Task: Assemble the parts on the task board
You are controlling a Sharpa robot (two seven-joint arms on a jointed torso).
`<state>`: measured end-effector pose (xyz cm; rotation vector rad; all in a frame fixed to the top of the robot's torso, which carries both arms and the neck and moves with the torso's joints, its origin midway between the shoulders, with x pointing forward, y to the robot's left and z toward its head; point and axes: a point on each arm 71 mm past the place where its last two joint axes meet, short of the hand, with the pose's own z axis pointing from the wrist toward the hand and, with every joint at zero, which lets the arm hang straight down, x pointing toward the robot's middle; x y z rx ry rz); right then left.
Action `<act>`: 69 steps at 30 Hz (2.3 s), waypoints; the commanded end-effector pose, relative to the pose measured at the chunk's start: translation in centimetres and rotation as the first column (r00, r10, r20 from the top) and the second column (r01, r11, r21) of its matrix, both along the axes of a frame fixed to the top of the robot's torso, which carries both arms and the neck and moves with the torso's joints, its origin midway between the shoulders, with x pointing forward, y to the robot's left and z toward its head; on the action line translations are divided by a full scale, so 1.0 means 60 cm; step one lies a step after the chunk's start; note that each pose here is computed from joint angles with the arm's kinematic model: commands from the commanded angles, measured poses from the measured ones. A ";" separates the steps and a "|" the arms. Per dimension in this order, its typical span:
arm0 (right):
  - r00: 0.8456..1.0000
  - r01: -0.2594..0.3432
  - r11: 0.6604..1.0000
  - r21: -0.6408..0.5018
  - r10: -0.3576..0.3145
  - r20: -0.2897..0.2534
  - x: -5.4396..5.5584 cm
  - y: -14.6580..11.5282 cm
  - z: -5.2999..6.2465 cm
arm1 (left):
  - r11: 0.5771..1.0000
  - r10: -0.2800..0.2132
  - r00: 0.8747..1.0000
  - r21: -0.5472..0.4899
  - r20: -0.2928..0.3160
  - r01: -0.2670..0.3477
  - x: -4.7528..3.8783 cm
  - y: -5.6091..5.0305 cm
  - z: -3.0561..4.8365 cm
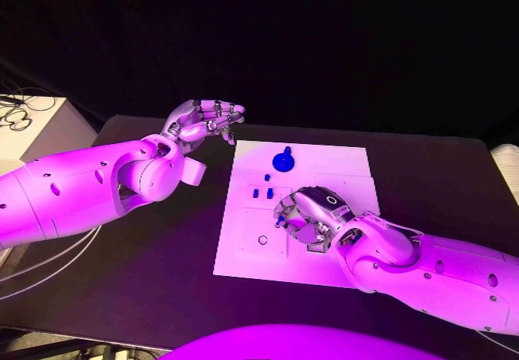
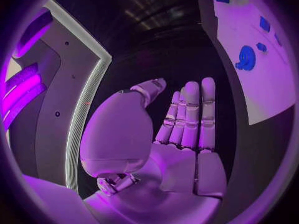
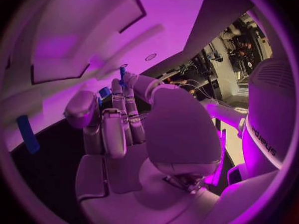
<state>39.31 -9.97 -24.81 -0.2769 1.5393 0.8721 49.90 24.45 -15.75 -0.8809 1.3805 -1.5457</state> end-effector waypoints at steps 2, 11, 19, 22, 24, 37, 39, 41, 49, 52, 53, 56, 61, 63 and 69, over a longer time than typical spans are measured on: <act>1.000 -0.017 0.999 -0.038 0.017 -0.018 -0.003 0.003 -0.008 | 1.000 -0.009 1.000 -0.009 -0.001 0.009 -0.001 -0.003 0.001; 0.999 -0.031 0.999 -0.037 0.031 -0.021 -0.007 0.006 -0.008 | 1.000 -0.007 1.000 -0.008 -0.002 0.007 0.000 -0.002 0.001; 0.999 -0.029 0.999 -0.036 0.029 -0.017 -0.008 0.006 -0.007 | 1.000 -0.006 1.000 -0.006 -0.004 0.006 0.000 -0.001 0.001; 1.000 -0.019 0.999 -0.035 0.019 -0.010 -0.008 0.005 -0.007 | 1.000 -0.004 1.000 -0.006 -0.005 0.004 0.001 0.000 0.000; 1.000 -0.009 0.999 -0.034 0.009 -0.003 -0.007 0.003 -0.006 | 1.000 -0.004 1.000 -0.005 -0.005 0.004 0.001 0.000 0.000; 0.999 0.016 1.000 0.019 -0.017 0.049 -0.015 0.002 0.007 | 1.000 -0.002 1.000 -0.005 -0.005 0.002 0.002 0.002 0.000; 0.999 0.018 1.000 0.016 -0.019 0.050 -0.017 0.001 0.009 | 1.000 -0.001 1.000 -0.005 -0.006 0.001 0.002 0.002 0.000; 0.999 0.023 1.000 0.009 -0.024 0.048 -0.019 0.001 0.010 | 1.000 -0.001 1.000 -0.004 -0.006 0.001 0.002 0.002 0.000; 1.000 0.016 0.999 -0.029 -0.015 0.027 -0.026 0.001 0.011 | 1.000 0.000 1.000 -0.004 -0.006 0.000 0.002 0.003 0.000; 1.000 0.009 0.999 -0.044 -0.009 0.016 -0.028 0.002 0.010 | 1.000 0.001 1.000 -0.003 -0.007 -0.001 0.002 0.003 0.000; 1.000 0.008 0.999 -0.051 -0.007 0.011 -0.028 0.002 0.009 | 1.000 0.001 1.000 -0.003 -0.007 -0.001 0.002 0.004 0.000; 1.000 0.007 0.997 -0.082 -0.008 -0.004 -0.028 0.002 0.005 | 1.000 0.003 1.000 -0.003 -0.007 -0.003 0.002 0.005 0.000; 1.000 0.020 0.995 -0.095 -0.020 -0.002 -0.026 0.002 0.004 | 1.000 0.002 1.000 -0.003 -0.007 -0.002 0.002 0.004 0.000; 1.000 0.028 0.995 -0.095 -0.028 0.001 -0.026 0.002 0.005 | 1.000 0.002 1.000 -0.003 -0.007 -0.002 0.002 0.004 0.000; 0.999 0.043 0.994 -0.098 -0.043 0.005 -0.024 0.002 0.004 | 1.000 0.002 1.000 -0.002 -0.008 -0.002 0.002 0.005 0.000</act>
